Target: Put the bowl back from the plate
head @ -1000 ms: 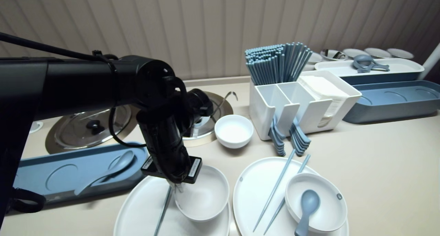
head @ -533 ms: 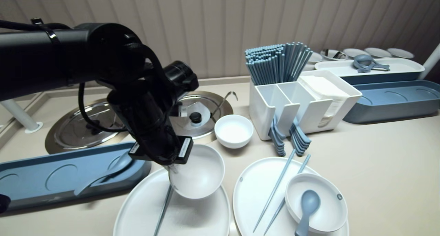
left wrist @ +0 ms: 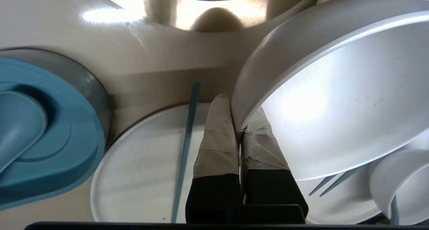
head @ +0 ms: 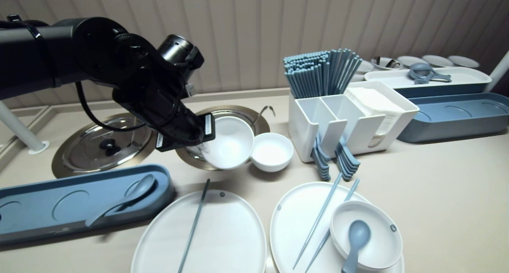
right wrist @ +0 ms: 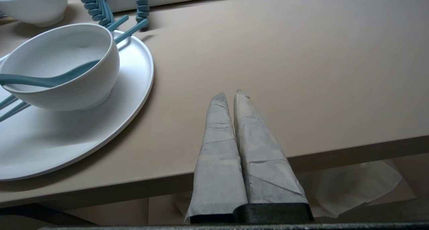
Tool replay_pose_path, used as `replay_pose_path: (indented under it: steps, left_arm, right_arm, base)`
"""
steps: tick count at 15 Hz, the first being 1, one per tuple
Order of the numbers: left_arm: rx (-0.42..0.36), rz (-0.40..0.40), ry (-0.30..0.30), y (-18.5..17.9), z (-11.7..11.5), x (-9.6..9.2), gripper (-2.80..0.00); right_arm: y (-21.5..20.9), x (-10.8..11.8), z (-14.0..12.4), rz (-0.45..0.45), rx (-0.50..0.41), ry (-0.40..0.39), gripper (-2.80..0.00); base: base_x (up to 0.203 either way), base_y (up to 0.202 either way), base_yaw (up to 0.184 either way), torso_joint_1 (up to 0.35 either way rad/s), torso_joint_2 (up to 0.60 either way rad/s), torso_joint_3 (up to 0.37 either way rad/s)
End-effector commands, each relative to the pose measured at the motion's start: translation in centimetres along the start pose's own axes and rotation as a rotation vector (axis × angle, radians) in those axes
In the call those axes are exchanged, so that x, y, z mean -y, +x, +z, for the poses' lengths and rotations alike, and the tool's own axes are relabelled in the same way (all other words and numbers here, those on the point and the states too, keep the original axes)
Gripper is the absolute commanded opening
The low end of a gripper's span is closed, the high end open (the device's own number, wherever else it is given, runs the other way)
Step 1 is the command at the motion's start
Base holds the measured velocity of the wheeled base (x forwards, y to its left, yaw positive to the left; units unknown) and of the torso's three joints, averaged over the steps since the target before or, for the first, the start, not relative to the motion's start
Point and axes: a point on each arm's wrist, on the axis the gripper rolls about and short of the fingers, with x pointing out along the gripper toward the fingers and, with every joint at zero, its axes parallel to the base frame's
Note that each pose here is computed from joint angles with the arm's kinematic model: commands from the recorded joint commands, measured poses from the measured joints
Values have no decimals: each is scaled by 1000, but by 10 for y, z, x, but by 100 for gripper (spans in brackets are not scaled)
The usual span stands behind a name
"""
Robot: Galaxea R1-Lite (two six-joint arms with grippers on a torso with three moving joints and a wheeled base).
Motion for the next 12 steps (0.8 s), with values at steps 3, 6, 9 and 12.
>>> replay_pose_path:
  steps: [3,6,9,12]
  left_arm:
    - [-17,22,-22,17,4,-3,-280]
    - [30,-23,-22,2,5,0,-280]
    - [119,-119,60,-22,-2,24,-280]
    - [131,-151,204,-11,-8,45,-280]
  right_arm:
    - [0,0,0,0,-1,0,-280]
    - [0,0,0,0,0,2,-280]
    - [0,0,0,0,0,0,-280]
    - [0,0,0,0,-1,2,-280]
  base:
    - [0,0,0,0,0,0]
    - [0,0,0,0,0,0]
    - [0,0,0,0,0,0]
    - [0,0,0,0,0,0]
